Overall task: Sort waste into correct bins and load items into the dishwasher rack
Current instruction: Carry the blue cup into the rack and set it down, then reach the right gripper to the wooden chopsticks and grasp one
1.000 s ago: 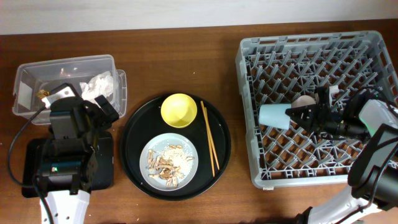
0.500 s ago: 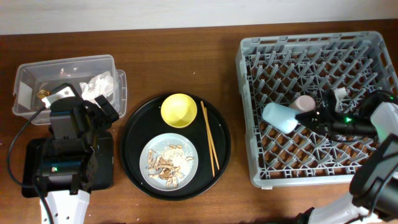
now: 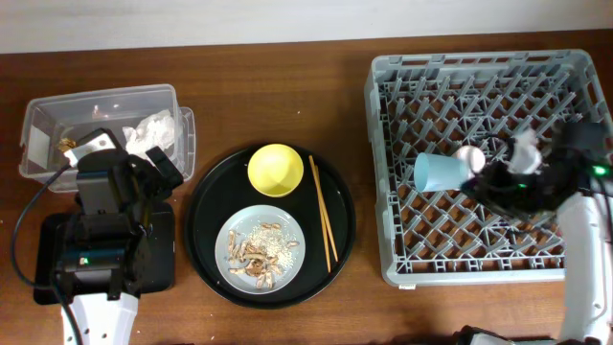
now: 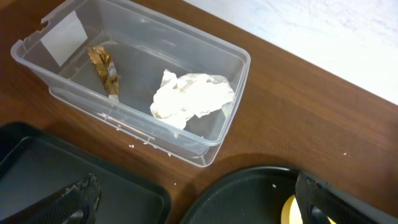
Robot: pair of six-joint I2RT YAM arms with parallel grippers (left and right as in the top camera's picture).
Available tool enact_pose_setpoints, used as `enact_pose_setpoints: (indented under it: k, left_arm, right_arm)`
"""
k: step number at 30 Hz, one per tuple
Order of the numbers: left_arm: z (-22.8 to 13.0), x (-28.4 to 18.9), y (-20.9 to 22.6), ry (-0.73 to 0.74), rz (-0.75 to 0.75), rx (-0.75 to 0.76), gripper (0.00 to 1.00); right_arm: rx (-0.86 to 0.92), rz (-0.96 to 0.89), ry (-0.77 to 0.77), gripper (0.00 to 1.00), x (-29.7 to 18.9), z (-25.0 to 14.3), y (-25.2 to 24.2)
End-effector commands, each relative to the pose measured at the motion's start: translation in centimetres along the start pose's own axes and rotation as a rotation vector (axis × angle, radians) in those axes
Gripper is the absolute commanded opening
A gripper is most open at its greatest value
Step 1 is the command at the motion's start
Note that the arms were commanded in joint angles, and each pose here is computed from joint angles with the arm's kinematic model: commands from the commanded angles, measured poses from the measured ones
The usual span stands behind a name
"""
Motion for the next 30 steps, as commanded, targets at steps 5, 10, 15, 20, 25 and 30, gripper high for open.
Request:
enact_pose_setpoints:
  k: [5, 10, 15, 20, 25, 30]
  left_arm:
    - [0.3, -0.2, 0.2, -0.013, 0.011, 0.0, 0.99]
    - [0.3, -0.2, 0.2, -0.013, 0.011, 0.0, 0.99]
    - [0.3, -0.2, 0.2, -0.013, 0.011, 0.0, 0.99]
    - [0.3, -0.2, 0.2, -0.013, 0.011, 0.0, 0.99]
    - [0.3, -0.2, 0.2, -0.013, 0.011, 0.0, 0.99]
    - [0.3, -0.2, 0.2, -0.013, 0.011, 0.0, 0.99]
  right_arm:
    - [-0.136, -0.328, -0.183, 0.04, 6.2, -0.9, 6.1]
    - [-0.152, -0.297, -0.23, 0.04, 5.8, -0.4, 7.0]
    - [-0.174, -0.137, -0.209, 0.04, 3.5, 0.0, 10.6]
    - [-0.152, -0.266, -0.283, 0.04, 3.8, 1.8, 9.7]
    - [-0.126, -0.441, -0.146, 0.04, 9.4, 2.5, 6.9]
    - [-0.118, -0.446, -0.102, 0.04, 7.5, 1.0, 6.8]
Point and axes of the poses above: each gripper's point midway between its finger pads, its own x axis out along the fingers, its own y axis along the line the jaws close on, z = x × y, the point moved 7 cm from there along -x, back along the fingers, and after that the axes turned 11 degrees about x, right-handed, at the moved point
